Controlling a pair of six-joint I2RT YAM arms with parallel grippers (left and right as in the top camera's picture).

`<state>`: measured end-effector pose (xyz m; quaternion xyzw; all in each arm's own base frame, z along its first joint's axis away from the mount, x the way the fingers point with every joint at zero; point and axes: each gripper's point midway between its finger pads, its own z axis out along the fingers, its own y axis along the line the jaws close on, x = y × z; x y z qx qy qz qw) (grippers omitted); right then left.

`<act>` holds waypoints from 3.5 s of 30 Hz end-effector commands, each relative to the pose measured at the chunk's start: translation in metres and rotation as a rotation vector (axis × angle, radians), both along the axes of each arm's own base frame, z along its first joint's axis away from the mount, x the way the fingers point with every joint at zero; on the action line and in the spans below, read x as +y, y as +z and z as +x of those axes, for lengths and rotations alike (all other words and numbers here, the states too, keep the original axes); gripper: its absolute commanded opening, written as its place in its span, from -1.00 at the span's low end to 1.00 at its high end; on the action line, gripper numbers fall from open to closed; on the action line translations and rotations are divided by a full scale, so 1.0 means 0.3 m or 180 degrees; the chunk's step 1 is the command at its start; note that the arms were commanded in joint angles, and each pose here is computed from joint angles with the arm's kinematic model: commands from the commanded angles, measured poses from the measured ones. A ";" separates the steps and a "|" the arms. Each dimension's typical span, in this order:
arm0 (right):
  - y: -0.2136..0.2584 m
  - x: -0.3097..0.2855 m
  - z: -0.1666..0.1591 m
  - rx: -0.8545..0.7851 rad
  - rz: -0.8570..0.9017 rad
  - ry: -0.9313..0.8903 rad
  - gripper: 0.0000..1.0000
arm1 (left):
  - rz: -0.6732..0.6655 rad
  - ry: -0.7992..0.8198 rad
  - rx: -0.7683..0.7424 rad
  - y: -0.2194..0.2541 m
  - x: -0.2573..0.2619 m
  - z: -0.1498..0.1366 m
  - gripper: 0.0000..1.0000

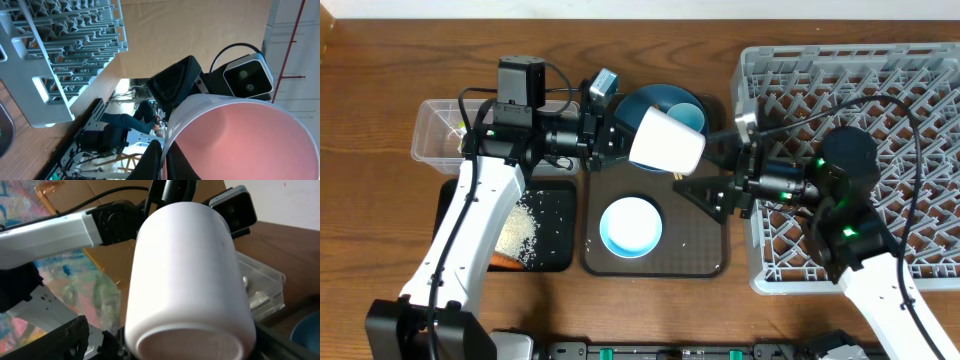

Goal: Sort waste into correct bins and load items into the dishwasher rack
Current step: 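Reach the right gripper left to grasp the pink cup from the left gripper, then release the cup from the left gripper and pull the right gripper back, then carry the cup right and lower it upside down into the rack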

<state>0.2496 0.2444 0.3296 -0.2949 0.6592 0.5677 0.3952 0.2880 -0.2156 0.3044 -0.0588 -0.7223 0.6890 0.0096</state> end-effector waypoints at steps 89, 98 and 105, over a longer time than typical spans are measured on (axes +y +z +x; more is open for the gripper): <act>-0.266 -0.762 0.258 0.1538 -0.1453 -0.3060 -0.50 | 0.1011 0.0968 -0.0326 -0.175 0.047 0.177 0.82; -0.247 -0.818 0.217 0.1725 -0.2101 -0.3298 -0.50 | 0.1011 0.0968 -0.0326 -0.175 0.047 0.177 0.90; -0.354 -0.782 0.241 0.1887 -0.2551 -0.3182 -0.50 | 0.1010 0.0968 -0.0327 -0.175 0.047 0.177 0.96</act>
